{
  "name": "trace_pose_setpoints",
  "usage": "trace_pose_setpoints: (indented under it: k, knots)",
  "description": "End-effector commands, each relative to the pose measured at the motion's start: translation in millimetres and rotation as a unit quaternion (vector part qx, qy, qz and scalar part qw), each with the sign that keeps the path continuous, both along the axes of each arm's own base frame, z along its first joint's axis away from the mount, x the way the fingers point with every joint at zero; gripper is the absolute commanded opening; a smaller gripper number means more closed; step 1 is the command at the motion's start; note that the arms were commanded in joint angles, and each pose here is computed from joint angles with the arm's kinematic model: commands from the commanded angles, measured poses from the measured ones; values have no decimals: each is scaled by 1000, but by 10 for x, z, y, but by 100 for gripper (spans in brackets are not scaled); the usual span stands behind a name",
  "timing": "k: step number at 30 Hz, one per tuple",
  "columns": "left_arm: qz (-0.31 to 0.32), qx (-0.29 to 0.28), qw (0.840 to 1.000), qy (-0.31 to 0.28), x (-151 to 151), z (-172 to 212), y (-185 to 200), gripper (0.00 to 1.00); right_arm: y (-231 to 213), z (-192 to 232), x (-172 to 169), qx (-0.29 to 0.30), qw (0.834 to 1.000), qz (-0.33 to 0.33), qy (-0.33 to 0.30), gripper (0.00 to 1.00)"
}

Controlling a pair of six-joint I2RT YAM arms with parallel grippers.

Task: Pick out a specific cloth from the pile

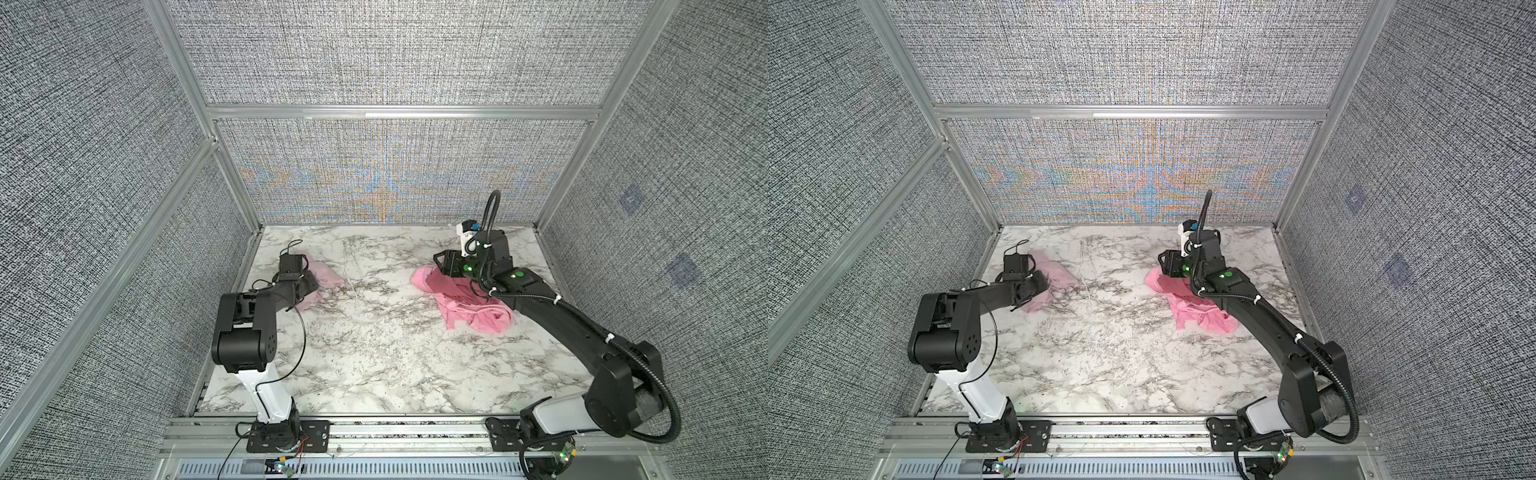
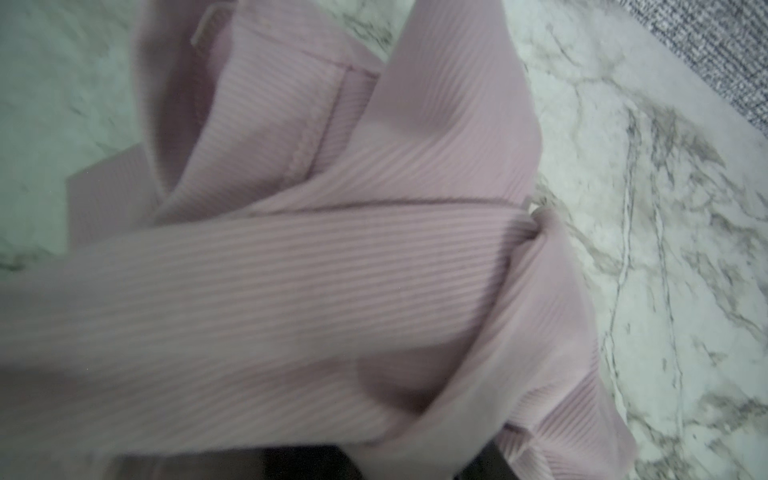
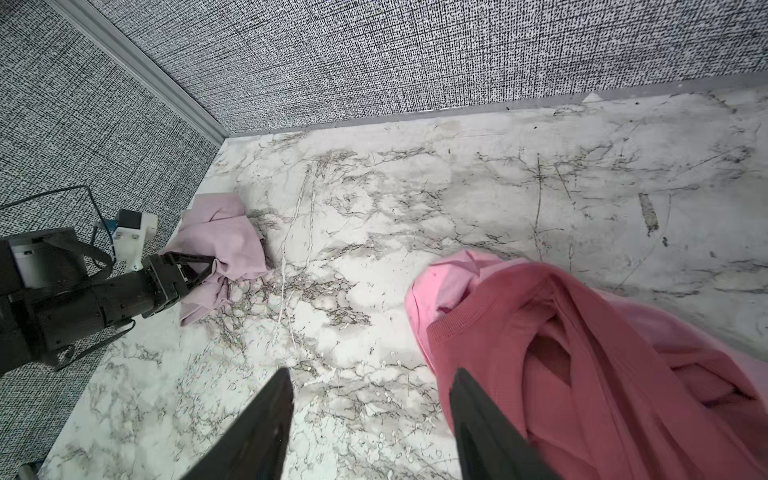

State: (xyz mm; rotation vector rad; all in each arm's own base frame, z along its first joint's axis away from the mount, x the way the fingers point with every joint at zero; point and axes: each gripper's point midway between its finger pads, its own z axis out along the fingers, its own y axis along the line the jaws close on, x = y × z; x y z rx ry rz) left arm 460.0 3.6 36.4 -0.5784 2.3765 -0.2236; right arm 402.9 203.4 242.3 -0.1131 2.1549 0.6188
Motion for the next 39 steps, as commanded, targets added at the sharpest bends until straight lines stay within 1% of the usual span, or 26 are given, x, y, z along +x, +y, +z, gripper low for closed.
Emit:
trace_pose_setpoints:
  k: [1,3,6,10,14,18,22,26,28,32,33,36,39]
  knots:
    - [-12,-1,1000,-6,136,33,86,40,-5,11,63,-4,1000,-9,0,62]
    - [-10,-1,1000,-6,214,63,155,40,4,20,98,-2,1000,-11,0,62]
    - [-24,0,1000,-15,258,163,154,40,27,10,116,3,1000,-12,1,62]
    - [-50,-3,998,-32,190,327,72,39,16,43,97,4,1000,-15,-1,62]
    - [-70,7,996,-55,18,601,-57,39,-90,178,30,-10,999,-28,-20,62]
    - [-99,42,989,-100,-190,1102,-285,39,-281,320,-69,-35,997,-49,-49,62]
    - [-110,75,979,-152,-440,1560,-437,40,-564,385,-164,-62,993,-81,-66,62]
    - [-118,85,969,-201,-685,1802,-452,41,-901,379,-251,-83,986,-126,-77,63]
    - [-106,95,966,-217,-809,1854,-393,42,-1081,328,-289,-97,981,-150,-79,63]
    - [-84,116,961,-236,-997,1831,-272,44,-1505,189,-347,-129,964,-219,-81,64]
    - [-71,125,962,-231,-1030,1790,-217,44,-1608,-1,-394,-143,960,-232,-68,65]
    - [-19,145,967,-208,-1111,1644,-18,46,-1870,-195,-459,-174,941,-279,-75,66]
    - [-5,165,963,-212,-1131,1563,61,48,-2065,-409,-486,-200,925,-311,-87,67]
